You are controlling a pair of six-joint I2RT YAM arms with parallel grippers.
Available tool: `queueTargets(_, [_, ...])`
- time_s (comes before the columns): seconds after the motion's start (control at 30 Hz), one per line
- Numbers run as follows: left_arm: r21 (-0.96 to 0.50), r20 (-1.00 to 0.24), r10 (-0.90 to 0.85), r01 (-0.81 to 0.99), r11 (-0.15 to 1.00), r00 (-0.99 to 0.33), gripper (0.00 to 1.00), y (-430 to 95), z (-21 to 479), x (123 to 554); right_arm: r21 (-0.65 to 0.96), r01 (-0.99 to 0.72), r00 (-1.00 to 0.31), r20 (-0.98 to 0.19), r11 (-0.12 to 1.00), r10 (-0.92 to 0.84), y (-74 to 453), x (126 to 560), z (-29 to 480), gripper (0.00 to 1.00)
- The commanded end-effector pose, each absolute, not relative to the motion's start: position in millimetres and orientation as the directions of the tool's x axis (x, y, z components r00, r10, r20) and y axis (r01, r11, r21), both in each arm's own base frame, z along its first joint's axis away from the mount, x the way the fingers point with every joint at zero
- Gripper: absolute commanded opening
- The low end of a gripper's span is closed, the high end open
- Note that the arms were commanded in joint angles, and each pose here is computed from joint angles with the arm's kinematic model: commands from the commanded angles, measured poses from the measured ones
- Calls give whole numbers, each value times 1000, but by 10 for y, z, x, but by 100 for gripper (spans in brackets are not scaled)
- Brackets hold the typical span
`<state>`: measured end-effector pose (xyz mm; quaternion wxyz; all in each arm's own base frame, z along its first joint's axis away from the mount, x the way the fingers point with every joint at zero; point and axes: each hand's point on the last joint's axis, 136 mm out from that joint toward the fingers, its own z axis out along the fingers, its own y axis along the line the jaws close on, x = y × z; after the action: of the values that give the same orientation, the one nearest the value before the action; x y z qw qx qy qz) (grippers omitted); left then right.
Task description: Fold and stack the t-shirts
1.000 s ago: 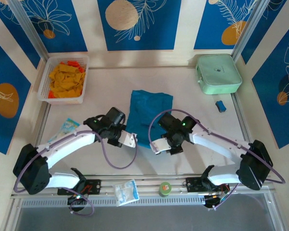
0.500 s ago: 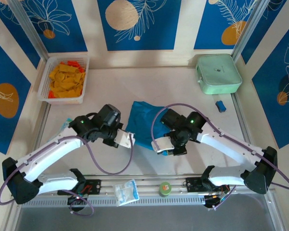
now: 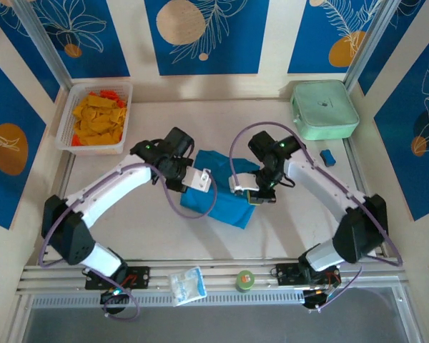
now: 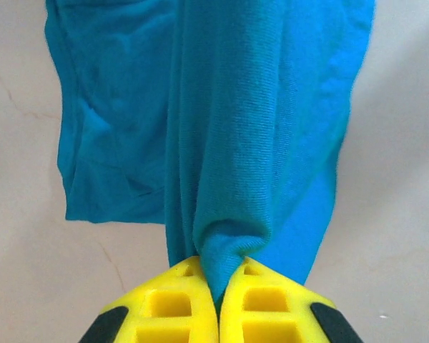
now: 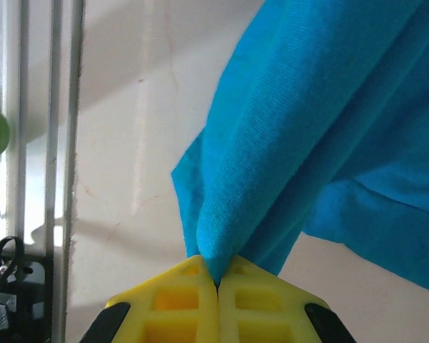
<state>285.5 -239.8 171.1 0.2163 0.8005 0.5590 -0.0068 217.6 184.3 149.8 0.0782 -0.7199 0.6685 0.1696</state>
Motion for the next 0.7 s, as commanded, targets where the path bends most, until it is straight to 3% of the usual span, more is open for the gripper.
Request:
queueTargets(0.0, [355, -271, 883, 893, -277, 382, 0, -2454, 1771, 3094, 174, -979, 26, -393, -102, -919, 1876, 2301, 1479, 0])
queueTargets(0.4, [426, -326, 855, 870, -247, 403, 0, -2942, 1662, 3892, 177, -983, -122, -383, 57, -916, 1655, 3035, 1112, 0])
queueTargets(0.67, [402, -302, 892, 893, -202, 337, 0, -2914, 1240, 4302, 135, -978, -194, -329, 158, -924, 1572, 3491, 735, 0])
